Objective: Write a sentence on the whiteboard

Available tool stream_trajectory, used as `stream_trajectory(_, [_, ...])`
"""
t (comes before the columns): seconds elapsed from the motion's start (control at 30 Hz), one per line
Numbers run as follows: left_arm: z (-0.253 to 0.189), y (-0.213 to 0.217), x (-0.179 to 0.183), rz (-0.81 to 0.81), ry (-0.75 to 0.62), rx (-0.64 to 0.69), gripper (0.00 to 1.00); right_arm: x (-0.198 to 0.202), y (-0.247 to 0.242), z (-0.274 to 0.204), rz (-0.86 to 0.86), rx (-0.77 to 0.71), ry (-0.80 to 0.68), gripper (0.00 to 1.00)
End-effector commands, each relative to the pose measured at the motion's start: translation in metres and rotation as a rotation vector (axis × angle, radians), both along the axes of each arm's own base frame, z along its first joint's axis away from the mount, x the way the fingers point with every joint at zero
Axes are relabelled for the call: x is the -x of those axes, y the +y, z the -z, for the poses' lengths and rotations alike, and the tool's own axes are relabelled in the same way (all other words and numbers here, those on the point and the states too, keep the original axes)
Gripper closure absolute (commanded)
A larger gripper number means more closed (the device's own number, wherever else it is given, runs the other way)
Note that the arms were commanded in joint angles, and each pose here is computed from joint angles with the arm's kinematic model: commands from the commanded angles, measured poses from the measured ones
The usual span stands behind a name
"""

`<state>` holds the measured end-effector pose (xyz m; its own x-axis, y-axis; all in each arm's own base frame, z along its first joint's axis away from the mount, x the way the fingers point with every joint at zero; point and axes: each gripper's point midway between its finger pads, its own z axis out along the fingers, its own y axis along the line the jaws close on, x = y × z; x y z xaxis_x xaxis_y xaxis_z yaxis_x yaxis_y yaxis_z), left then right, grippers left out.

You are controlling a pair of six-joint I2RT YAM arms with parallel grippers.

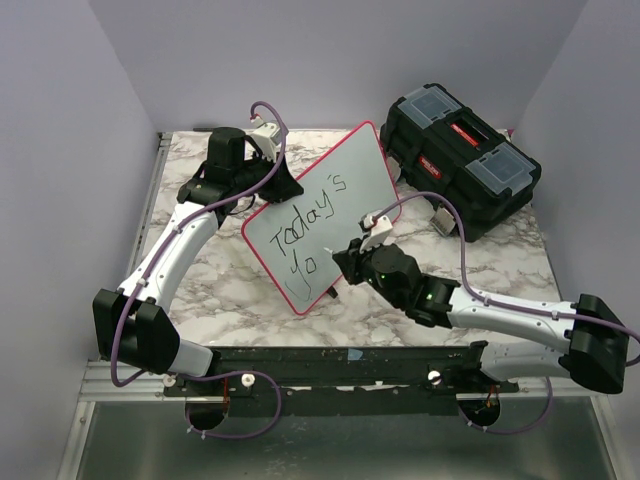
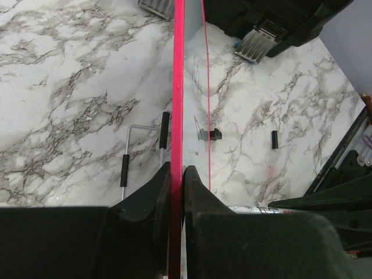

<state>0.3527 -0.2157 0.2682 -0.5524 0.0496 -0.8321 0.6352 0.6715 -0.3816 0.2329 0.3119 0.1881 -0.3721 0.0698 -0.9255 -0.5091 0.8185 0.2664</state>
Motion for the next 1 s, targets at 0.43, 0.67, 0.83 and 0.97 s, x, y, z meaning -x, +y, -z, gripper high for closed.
stream_trajectory(0.43, [0.017, 0.001, 0.003, 0.021, 0.0, -0.077, 1.0, -0.019, 0.025, -0.011, 0.004, -0.005, -0.05, 0.99])
stream_trajectory(0.67, [0.019, 0.002, 0.002, 0.017, 0.002, -0.08, 1.0, -0.018, 0.027, -0.001, -0.004, 0.012, -0.037, 0.99])
stream_trajectory(0.83, [0.02, 0.002, 0.002, 0.016, 0.006, -0.08, 1.0, -0.014, 0.021, 0.014, -0.008, 0.031, -0.011, 0.99])
stream_trajectory(0.97, [0.021, 0.002, 0.002, 0.017, 0.008, -0.081, 1.0, -0.01, 0.017, 0.024, -0.008, 0.047, 0.009, 0.99])
